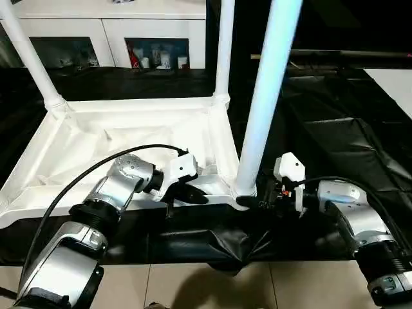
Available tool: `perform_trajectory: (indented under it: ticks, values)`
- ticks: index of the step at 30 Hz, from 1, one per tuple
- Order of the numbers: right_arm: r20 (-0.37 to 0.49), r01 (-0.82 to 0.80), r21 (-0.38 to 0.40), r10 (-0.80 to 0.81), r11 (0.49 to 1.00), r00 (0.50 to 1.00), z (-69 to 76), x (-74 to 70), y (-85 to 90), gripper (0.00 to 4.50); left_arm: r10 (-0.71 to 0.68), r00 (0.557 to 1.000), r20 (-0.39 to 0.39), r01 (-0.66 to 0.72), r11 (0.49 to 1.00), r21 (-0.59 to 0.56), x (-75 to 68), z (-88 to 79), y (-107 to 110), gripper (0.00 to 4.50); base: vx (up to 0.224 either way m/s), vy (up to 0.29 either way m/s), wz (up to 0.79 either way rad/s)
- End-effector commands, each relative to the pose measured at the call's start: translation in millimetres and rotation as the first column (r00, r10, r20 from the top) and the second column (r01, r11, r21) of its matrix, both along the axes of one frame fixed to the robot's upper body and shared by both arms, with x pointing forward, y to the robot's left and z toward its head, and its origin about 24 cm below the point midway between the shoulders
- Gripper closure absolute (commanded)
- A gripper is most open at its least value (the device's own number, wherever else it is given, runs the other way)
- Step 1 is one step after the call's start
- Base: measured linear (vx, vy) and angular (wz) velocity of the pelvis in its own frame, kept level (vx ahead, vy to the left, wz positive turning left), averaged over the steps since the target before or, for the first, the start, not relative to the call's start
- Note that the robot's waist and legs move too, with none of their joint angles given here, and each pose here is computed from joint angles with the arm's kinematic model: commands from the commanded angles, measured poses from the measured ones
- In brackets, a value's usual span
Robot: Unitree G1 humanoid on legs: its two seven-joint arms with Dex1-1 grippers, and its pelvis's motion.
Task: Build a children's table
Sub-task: Rotate leg to tighten
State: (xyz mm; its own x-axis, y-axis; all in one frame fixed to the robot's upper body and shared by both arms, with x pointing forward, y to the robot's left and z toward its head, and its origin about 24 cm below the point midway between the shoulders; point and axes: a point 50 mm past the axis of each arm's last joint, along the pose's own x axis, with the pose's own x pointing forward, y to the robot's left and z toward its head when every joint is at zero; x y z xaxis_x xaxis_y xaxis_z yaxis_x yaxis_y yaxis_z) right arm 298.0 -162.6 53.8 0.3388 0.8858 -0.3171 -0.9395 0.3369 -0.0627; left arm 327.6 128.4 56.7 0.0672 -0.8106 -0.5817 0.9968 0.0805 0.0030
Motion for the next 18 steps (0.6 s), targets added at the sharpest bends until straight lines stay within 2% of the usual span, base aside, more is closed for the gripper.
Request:
perform_trajectory:
  ticks: [1,5,6,7,18]
  values:
    - [-0.011,-0.022,-0.01,0.022,1.0,1.0,-0.8,0.7,2.4,0.68,-0.032,0.999,0.027,0.032,0.999,-0.002,1.0,6.3,-4,4.5,0.0,0.0,0.0]
    - [-0.012,-0.031,-0.024,0.031,0.999,0.999,-1.5,1.2,0.9,0.68,-0.014,0.997,0.076,0.014,1.0,-0.002,3.8,8.2,-6,4.5,0.0,0.0,0.0]
    - [-0.011,-0.033,-0.025,0.033,0.999,0.999,-1.1,1.3,0.1,0.65,-0.011,0.997,0.072,0.012,1.0,-0.015,5.3,10.5,-6,4.06,0.0,0.0,0.0]
    - [-0.01,-0.034,-0.026,0.034,0.999,0.999,-0.9,1.5,0.0,0.65,-0.019,0.997,0.069,0.02,1.0,-0.02,5.6,12.2,-7,3.95,0.0,0.0,0.0]
    - [-0.017,-0.072,-0.037,0.071,0.997,0.997,-2.9,-0.5,3.7,0.65,-0.098,0.993,0.061,0.096,0.995,0.037,8.4,20.2,-2,3.85,0.0,0.0,0.0]
